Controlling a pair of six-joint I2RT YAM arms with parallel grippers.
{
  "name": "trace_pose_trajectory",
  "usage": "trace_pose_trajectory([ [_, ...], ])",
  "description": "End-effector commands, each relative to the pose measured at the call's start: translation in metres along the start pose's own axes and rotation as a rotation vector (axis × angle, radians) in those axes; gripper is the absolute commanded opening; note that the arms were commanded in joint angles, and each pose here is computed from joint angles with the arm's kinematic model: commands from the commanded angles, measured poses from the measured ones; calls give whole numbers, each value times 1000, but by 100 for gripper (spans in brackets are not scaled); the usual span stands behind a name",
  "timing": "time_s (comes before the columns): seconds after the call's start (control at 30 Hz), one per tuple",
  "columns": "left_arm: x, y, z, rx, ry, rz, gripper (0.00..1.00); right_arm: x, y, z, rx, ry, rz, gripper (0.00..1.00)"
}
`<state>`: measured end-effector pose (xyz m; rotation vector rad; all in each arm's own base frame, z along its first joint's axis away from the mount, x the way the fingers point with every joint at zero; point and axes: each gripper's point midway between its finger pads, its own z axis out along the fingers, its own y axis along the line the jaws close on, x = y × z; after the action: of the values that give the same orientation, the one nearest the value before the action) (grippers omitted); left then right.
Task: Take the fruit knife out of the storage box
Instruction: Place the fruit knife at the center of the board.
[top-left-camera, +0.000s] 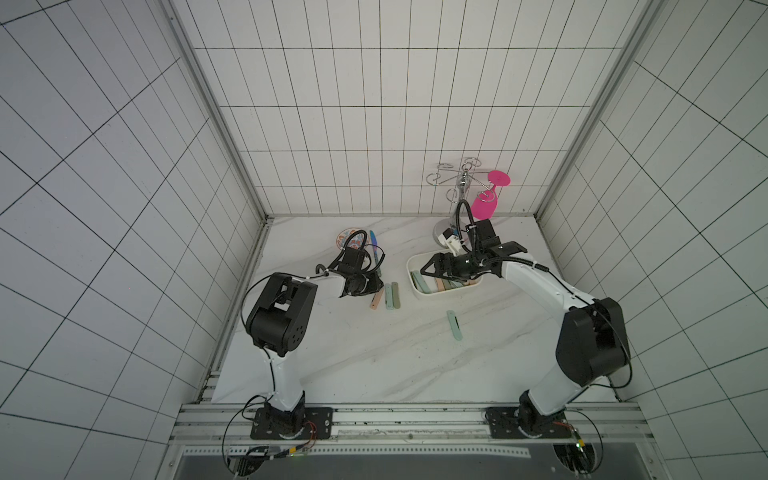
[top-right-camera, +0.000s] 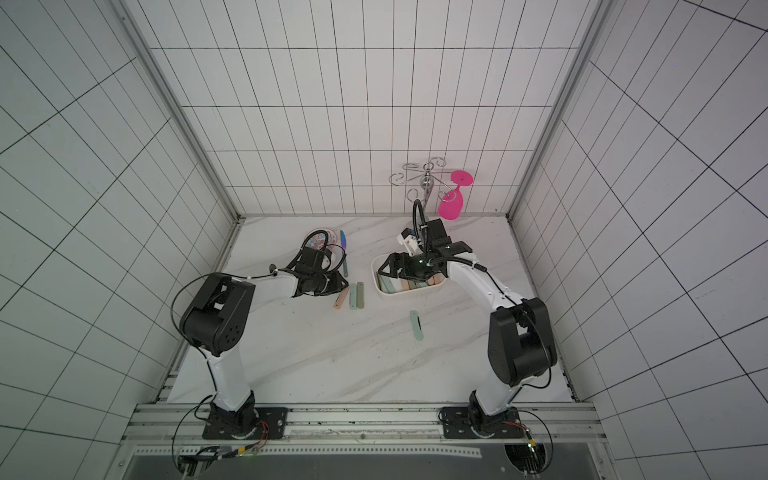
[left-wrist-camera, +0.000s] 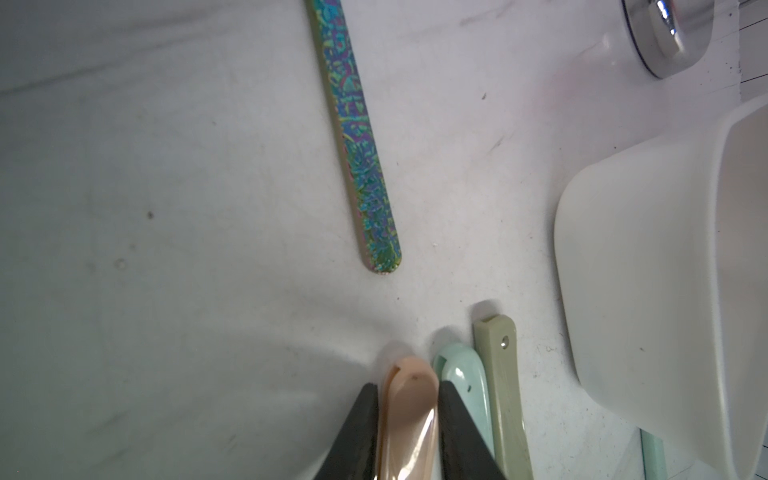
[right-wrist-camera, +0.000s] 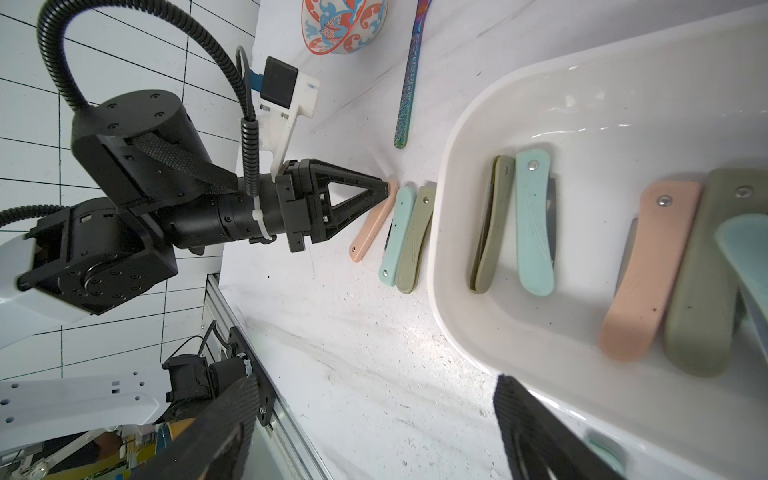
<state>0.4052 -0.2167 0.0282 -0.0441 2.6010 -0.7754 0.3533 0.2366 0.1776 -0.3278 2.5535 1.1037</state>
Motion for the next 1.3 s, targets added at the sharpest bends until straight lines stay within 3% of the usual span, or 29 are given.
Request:
trace_pose_trajectory([
  [0.0, 6, 11, -2, -60, 6, 3, 31, -7, 6, 1, -5, -2, -26, 90],
  [0.23, 3, 16, -14, -104, -21, -2, 34, -10, -2, 5, 46, 0, -27, 91],
  [0.47, -1, 9, -34, -93, -52, 10, 36, -8, -39, 18, 244, 66, -24, 92],
  [0.6, 9, 16, -37, -118, -35, 9, 35, -9, -65, 25, 349, 89, -11, 79],
  [0.7, 19, 25, -36, -146, -20, -2, 32, -13, -78, 32, 404, 110, -19, 63],
  [0.8, 28, 34, -36, -178, -6, -15, 28, -12, -87, 38, 430, 140, -18, 58],
  [0.93, 34, 44, -32, -211, 12, -21, 21, -16, -90, 51, 434, 159, -37, 57],
  [1.27, 52, 28, -18, -205, 59, 32, 18, -15, -102, 79, 457, 215, -59, 63],
])
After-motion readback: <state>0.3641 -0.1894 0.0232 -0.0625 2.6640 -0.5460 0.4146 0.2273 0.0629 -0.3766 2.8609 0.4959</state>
